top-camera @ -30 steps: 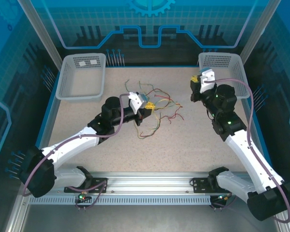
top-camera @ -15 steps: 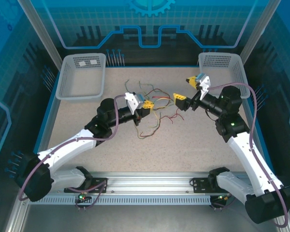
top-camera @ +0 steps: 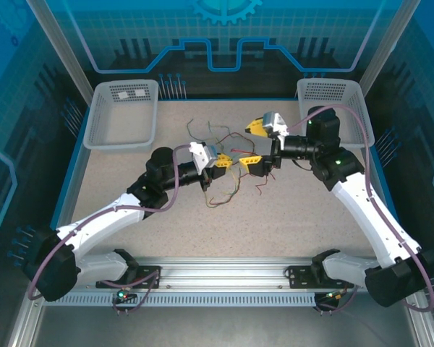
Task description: Untangle the cables
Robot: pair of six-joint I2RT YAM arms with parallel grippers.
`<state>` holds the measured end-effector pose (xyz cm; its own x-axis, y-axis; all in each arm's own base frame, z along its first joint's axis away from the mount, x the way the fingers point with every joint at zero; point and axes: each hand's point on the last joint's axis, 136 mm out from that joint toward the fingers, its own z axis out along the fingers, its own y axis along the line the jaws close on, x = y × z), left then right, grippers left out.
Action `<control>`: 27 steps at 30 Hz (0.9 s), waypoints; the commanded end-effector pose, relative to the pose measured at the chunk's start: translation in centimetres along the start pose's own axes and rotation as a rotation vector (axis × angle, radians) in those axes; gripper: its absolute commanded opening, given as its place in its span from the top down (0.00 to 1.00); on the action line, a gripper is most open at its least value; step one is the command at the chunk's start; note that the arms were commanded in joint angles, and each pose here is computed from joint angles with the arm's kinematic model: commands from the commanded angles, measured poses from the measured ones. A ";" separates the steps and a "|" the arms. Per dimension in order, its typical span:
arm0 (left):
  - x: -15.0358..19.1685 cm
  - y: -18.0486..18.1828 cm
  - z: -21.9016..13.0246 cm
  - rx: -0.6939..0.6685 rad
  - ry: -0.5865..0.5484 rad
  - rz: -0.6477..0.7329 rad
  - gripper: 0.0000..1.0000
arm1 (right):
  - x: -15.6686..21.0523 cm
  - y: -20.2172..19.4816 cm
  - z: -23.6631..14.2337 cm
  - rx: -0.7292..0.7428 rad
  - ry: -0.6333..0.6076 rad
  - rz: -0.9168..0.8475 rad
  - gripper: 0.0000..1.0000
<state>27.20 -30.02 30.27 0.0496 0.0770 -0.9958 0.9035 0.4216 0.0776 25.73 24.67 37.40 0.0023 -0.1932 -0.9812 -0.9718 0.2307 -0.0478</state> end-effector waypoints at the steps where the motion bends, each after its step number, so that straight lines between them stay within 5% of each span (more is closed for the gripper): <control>1: -0.3 -0.9 0.1 0.035 -0.008 0.034 1.00 | 0.7 0.4 0.5 -0.028 0.056 0.000 0.07; 5: -0.2 -0.8 0.0 0.031 -0.007 0.034 1.00 | 1.7 0.1 1.1 -0.032 0.099 0.017 0.07; 8: -0.2 -0.9 0.0 0.034 -0.008 0.034 1.00 | 1.9 -0.3 1.4 -0.026 0.108 0.019 0.17; 16: -0.2 -0.8 -0.1 0.022 -0.011 0.045 1.00 | 1.9 -1.0 1.8 -0.018 0.112 0.041 0.84; 19: 0.0 -0.7 -0.1 0.014 -0.010 0.041 1.00 | 1.9 -1.3 1.8 0.000 0.108 0.048 1.00; 27: 0.1 1.1 -0.4 -0.098 -0.032 0.030 1.00 | 3.8 -8.1 0.4 0.364 0.176 0.154 1.00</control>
<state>27.56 -29.71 29.18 0.0528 0.0956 -0.9940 0.8874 0.4521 0.0906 30.36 24.44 33.94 -0.1435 -0.3069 -0.9409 -0.9134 0.4070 0.0066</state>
